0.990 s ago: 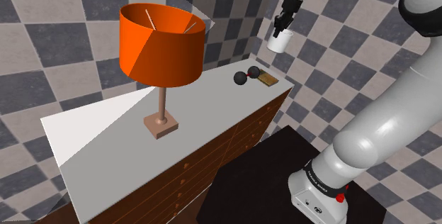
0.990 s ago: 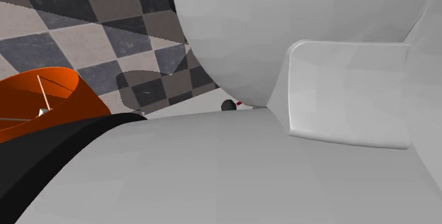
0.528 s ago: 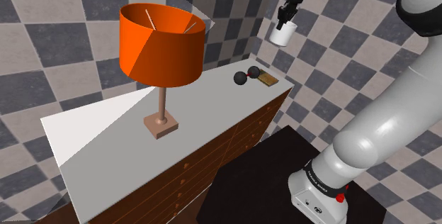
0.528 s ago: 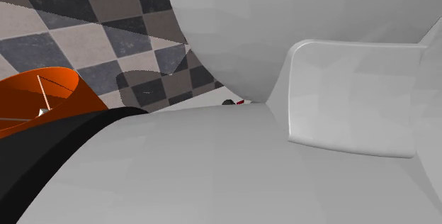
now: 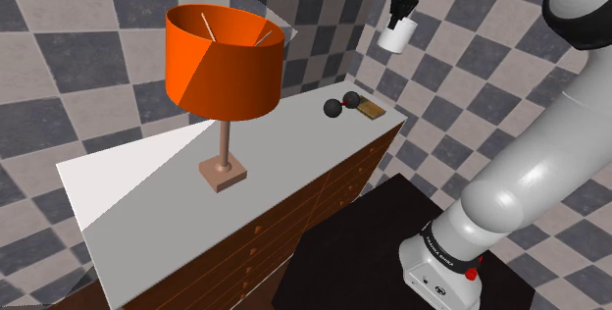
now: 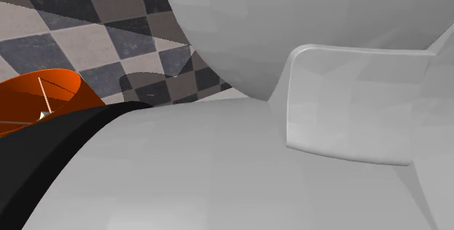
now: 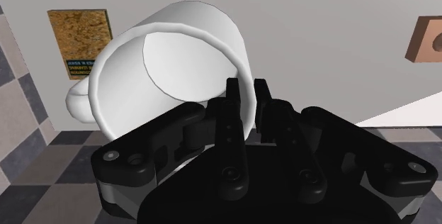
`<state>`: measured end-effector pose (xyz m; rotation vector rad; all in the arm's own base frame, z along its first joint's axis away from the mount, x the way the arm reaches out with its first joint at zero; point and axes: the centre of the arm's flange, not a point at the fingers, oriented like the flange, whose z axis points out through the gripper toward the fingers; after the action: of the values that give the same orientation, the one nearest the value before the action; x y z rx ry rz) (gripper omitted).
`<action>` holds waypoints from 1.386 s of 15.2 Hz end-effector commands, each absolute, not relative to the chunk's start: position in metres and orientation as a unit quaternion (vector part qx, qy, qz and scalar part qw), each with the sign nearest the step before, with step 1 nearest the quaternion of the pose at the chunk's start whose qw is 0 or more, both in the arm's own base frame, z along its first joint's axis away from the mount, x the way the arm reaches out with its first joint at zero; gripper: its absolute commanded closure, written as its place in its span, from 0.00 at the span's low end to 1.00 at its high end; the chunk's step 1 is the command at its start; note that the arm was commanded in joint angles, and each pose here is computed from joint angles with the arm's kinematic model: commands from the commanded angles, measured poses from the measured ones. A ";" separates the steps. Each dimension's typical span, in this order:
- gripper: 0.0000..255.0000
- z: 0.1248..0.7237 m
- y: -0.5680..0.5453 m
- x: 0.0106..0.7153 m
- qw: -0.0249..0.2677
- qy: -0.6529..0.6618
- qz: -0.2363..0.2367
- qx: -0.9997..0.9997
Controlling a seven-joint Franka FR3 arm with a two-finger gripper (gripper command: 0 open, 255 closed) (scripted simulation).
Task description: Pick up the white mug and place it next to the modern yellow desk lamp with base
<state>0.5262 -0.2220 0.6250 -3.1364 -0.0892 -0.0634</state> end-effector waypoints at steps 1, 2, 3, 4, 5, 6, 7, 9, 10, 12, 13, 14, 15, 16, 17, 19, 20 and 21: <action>1.00 0.638 -0.222 0.526 0.002 -0.028 -0.020 -0.999; 1.00 0.643 -0.222 0.526 0.002 -0.028 -0.020 -0.999; 1.00 0.648 -0.222 0.526 0.002 -0.028 -0.020 -0.999; 1.00 0.653 -0.222 0.526 0.002 -0.028 -0.020 -0.999; 1.00 0.659 -0.222 0.526 0.002 -0.028 -0.020 -0.999; 1.00 0.664 -0.222 0.526 0.002 -0.028 -0.020 -0.999; 1.00 0.669 -0.222 0.526 0.002 -0.028 -0.020 -0.999; 1.00 0.680 -0.222 0.526 0.002 -0.028 -0.020 -0.999; 1.00 0.685 -0.222 0.526 0.002 -0.028 -0.020 -0.999; 1.00 0.696 -0.222 0.526 0.002 -0.028 -0.020 -0.999; 1.00 0.701 -0.222 0.526 0.002 -0.028 -0.020 -0.999; 1.00 0.706 -0.222 0.526 0.002 -0.028 -0.020 -0.999; 1.00 0.711 -0.222 0.526 0.002 -0.028 -0.020 -0.999; 1.00 0.717 -0.222 0.526 0.002 -0.028 -0.020 -0.999; 1.00 0.722 -0.222 0.526 0.002 -0.028 -0.020 -0.999; 1.00 0.733 -0.222 0.526 0.002 -0.028 -0.020 -0.999; 1.00 0.738 -0.222 0.526 0.002 -0.028 -0.020 -0.999; 1.00 0.743 -0.222 0.526 0.002 -0.028 -0.020 -0.999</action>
<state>0.5262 -0.2221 0.7378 -3.1366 -0.0880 -0.0640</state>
